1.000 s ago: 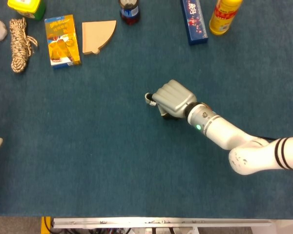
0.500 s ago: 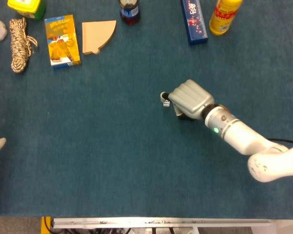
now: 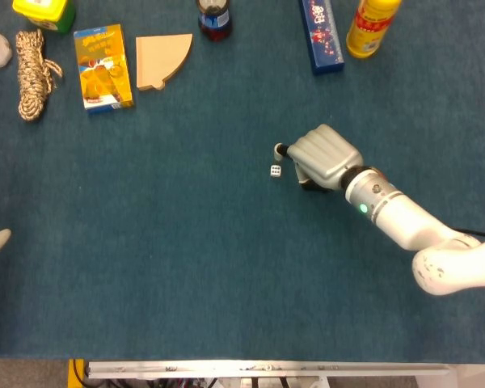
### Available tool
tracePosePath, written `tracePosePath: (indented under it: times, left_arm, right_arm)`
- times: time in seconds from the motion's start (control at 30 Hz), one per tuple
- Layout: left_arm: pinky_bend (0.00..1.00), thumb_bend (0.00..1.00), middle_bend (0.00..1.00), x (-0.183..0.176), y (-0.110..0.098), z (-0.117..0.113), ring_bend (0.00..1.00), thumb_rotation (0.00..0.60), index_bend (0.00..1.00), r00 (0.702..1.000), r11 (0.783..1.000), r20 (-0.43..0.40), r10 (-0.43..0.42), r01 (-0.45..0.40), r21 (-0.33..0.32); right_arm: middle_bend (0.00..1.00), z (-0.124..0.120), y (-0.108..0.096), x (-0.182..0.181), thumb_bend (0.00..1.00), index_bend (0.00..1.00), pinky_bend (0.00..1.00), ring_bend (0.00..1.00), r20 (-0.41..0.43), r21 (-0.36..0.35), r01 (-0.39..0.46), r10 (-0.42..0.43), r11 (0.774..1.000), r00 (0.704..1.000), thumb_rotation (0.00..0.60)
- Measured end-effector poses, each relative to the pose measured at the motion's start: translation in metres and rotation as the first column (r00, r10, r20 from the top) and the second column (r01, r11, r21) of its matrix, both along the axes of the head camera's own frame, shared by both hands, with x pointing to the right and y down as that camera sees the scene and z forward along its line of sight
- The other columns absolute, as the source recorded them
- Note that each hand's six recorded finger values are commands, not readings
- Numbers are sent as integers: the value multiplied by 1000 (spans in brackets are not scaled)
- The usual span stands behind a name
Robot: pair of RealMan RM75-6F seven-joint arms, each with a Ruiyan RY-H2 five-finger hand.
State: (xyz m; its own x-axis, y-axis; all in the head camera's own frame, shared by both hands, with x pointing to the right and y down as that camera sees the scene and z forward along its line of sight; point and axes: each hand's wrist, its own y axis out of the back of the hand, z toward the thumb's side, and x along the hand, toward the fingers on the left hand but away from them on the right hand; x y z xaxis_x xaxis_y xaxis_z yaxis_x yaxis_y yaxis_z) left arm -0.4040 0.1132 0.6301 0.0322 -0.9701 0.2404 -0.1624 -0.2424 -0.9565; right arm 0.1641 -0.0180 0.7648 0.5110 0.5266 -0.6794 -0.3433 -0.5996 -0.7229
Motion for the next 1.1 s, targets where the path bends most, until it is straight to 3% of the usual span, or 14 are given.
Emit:
tracePosePath:
  times: [0.33,0.73,0.97,1.1]
  left_arm:
    - [0,24,102,-1,1,0,45,600,63,1000,1000,0,-2,2,1]
    - [0,24,102,3,0,0,45,600,63,1000,1000,-6,8,-8,4]
    - [0,24,102,5,-2,0,46,600,63,1000,1000,-12,16,-16,7]
    - [0,24,102,4,-2,-1,46,600,63,1000,1000,-14,13,-12,11]
  right_arm:
    - [1000,9,6,-7,1000,302,1000,1000,-4,-23,19,-19,1000,1000,474]
    - [1000,-4,19,-1,1000,302,1000,1000,11,-21,40,-40,999,999,474]
    - [1000,-18,25,12,1000,302,1000,1000,27,11,30,-30,999,999,467]
    - [1000,-29,19,25,914,302,1000,1000,37,54,-7,5,998,999,468]
